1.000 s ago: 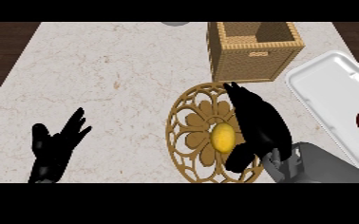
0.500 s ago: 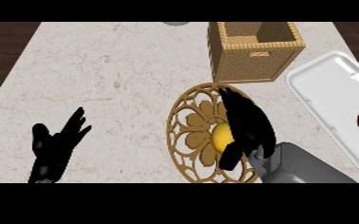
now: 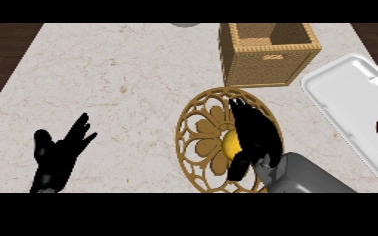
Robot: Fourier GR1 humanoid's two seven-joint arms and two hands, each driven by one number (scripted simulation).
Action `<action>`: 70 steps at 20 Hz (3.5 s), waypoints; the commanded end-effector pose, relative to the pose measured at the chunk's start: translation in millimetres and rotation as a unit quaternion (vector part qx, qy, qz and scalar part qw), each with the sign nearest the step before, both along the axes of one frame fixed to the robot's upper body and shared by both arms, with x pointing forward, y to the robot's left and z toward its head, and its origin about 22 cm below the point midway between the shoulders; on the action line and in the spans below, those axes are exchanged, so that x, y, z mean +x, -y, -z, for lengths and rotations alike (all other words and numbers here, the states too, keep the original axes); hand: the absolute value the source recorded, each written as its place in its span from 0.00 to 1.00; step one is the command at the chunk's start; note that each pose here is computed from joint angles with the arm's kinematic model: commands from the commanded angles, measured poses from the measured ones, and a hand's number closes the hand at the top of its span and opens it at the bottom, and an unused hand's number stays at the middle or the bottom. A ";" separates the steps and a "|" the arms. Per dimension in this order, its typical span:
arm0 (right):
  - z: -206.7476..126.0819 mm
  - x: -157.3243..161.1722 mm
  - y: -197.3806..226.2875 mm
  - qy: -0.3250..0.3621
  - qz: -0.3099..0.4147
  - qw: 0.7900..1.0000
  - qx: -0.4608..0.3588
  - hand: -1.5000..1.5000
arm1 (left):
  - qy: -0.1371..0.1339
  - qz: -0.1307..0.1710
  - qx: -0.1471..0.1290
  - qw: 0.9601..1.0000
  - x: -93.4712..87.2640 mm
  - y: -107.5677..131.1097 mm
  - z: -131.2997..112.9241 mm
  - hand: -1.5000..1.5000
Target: Pick the lemon from the placemat and place it in the basket
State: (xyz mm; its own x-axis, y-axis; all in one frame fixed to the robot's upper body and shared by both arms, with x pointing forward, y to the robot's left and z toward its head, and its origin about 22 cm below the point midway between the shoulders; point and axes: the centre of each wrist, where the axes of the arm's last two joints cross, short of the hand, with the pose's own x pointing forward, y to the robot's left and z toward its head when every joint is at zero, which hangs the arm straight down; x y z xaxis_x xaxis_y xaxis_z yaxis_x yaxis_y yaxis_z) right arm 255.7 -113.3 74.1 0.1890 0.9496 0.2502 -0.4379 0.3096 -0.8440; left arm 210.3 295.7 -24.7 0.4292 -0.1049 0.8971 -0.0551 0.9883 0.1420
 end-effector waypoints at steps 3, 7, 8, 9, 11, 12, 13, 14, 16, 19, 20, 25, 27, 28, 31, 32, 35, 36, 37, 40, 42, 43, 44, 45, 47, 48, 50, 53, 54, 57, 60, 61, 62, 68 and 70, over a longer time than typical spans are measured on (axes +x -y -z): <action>12.5 -6.9 -7.5 -0.009 0.045 0.999 -0.025 0.00 | -0.059 0.000 -0.006 0.998 -18.6 1.2 28.2 0.50; 27.5 2.0 17.4 -0.019 0.041 0.999 -0.025 0.00 | -0.053 -0.009 0.006 0.999 -11.6 1.9 23.4 0.50; 23.0 8.9 12.2 -0.016 0.047 0.998 -0.027 0.00 | -0.057 -0.006 -0.002 0.998 -16.3 -20.1 22.9 0.50; 11.2 13.0 4.7 -0.016 0.043 0.999 -0.030 0.00 | -0.060 -0.007 -0.003 0.998 -14.8 5.1 25.8 0.50; 25.6 7.9 -2.1 -0.004 0.023 0.999 -0.042 1.00 | -0.054 -0.006 0.001 0.999 -19.2 -2.3 22.1 0.50; 22.2 -7.5 -13.7 0.007 0.012 0.999 -0.049 1.00 | -0.056 -0.004 -0.013 0.998 -27.6 2.3 23.6 0.50; 18.7 5.5 -17.0 0.018 -0.002 0.998 -0.063 1.00 | -0.058 0.002 -0.007 0.998 -11.1 -5.7 31.3 0.50; 12.1 9.0 -5.9 0.017 -0.003 0.997 -0.076 1.00 | -0.051 0.003 0.000 0.999 -11.3 1.6 18.5 0.50; 25.4 11.9 -8.7 0.024 -0.008 0.996 -0.086 1.00 | -0.053 0.001 -0.010 0.999 -6.4 8.3 24.4 0.50; 18.9 0.2 -7.8 0.025 -0.015 0.996 -0.090 1.00 | -0.064 -0.005 -0.005 0.998 -20.0 -0.6 24.0 0.50; 27.7 4.2 -4.1 0.028 -0.012 0.995 -0.094 1.00 | -0.064 -0.006 0.002 0.998 -25.2 -2.8 27.7 0.50; 29.9 -5.6 -75.5 0.049 -0.080 0.991 -0.093 1.00 | -0.056 0.005 -0.001 0.998 -3.9 9.8 14.5 0.50; 26.3 -13.0 -121.8 0.053 -0.117 0.987 -0.097 1.00 | -0.055 0.017 -0.001 0.998 -2.2 6.5 23.6 0.50; 28.5 -14.3 -127.5 0.062 -0.135 0.984 -0.097 1.00 | -0.043 0.024 0.000 0.999 4.0 4.4 15.7 0.50; 38.9 -13.6 -132.8 0.108 -0.122 0.983 -0.089 1.00 | -0.051 0.024 -0.014 0.998 -3.4 2.2 17.5 0.50; 17.1 -5.3 -138.7 0.120 -0.115 0.982 -0.089 1.00 | -0.060 0.022 -0.004 0.998 -20.6 15.9 34.3 0.50; -1.6 -4.0 -136.7 0.159 -0.075 0.984 0.023 1.00 | -0.050 0.017 -0.002 0.999 -6.4 8.2 26.8 0.50; -17.1 -8.1 -136.8 0.178 -0.062 0.980 0.068 1.00 | -0.053 0.010 -0.001 0.999 -3.6 1.7 20.6 0.50; -47.8 -3.3 -127.9 0.215 -0.040 0.960 0.175 1.00 | -0.050 0.010 0.000 0.999 -9.1 7.4 21.9 0.50; -84.8 -4.0 -125.2 0.290 -0.011 0.917 0.273 1.00 | -0.048 0.008 -0.004 0.999 -7.2 3.2 20.3 0.50; -97.9 -7.2 -129.2 0.329 -0.011 0.906 0.267 1.00 | -0.054 -0.004 -0.002 0.999 -2.4 6.7 17.3 0.50; -101.8 -3.9 -127.3 0.336 0.011 0.898 0.283 1.00 | -0.049 -0.008 0.003 0.999 -6.0 -8.7 17.5 0.50; -107.0 -2.9 -130.6 0.348 0.015 0.893 0.286 1.00 | -0.067 0.001 -0.004 0.998 -12.5 0.8 26.1 0.50; -124.2 0.6 -125.6 0.360 0.035 0.885 0.295 1.00 | -0.058 -0.006 0.001 0.998 -11.6 -2.7 21.8 0.50; -161.1 -0.1 -124.4 0.362 0.044 0.884 0.292 1.00 | -0.067 -0.005 -0.001 0.998 -7.5 -10.5 8.7 0.50; -150.5 -5.8 -119.5 0.363 0.059 0.887 0.281 1.00 | -0.061 -0.001 -0.012 0.998 -24.6 5.3 25.7 0.50; -176.9 17.0 -116.0 0.385 0.086 0.879 0.267 1.00 | -0.062 -0.011 -0.003 0.998 -17.0 -6.7 26.2 0.50; -195.0 31.0 -95.0 0.398 0.112 0.872 0.262 1.00 | -0.065 -0.009 0.003 0.998 -33.8 0.9 34.1 0.50; -205.2 29.3 -109.9 0.402 0.117 0.870 0.261 1.00 | -0.059 0.001 -0.009 0.998 -15.9 -7.0 20.2 0.50; -223.9 41.0 -87.5 0.408 0.131 0.865 0.261 1.00 | -0.052 -0.009 -0.001 0.999 -6.8 4.3 23.3 0.50; -235.2 62.9 -67.0 0.399 0.139 0.873 0.243 1.00 | -0.057 -0.008 -0.003 0.998 -7.2 -10.7 21.9 0.50; -255.3 62.9 -69.9 0.399 0.151 0.871 0.245 1.00 | -0.056 -0.003 0.001 0.998 -14.9 -4.3 17.2 0.50; -248.8 75.2 -50.3 0.405 0.161 0.865 0.250 1.00 | -0.062 -0.004 -0.002 0.998 -23.6 -4.5 26.2 0.50; -232.3 106.7 -26.3 0.394 0.161 0.882 0.204 1.00 | -0.047 0.002 -0.004 0.999 -12.0 6.7 17.7 0.50; -232.5 127.3 -24.6 0.396 0.169 0.878 0.209 1.00 | -0.053 0.002 0.002 0.999 -5.8 -5.4 7.5 0.50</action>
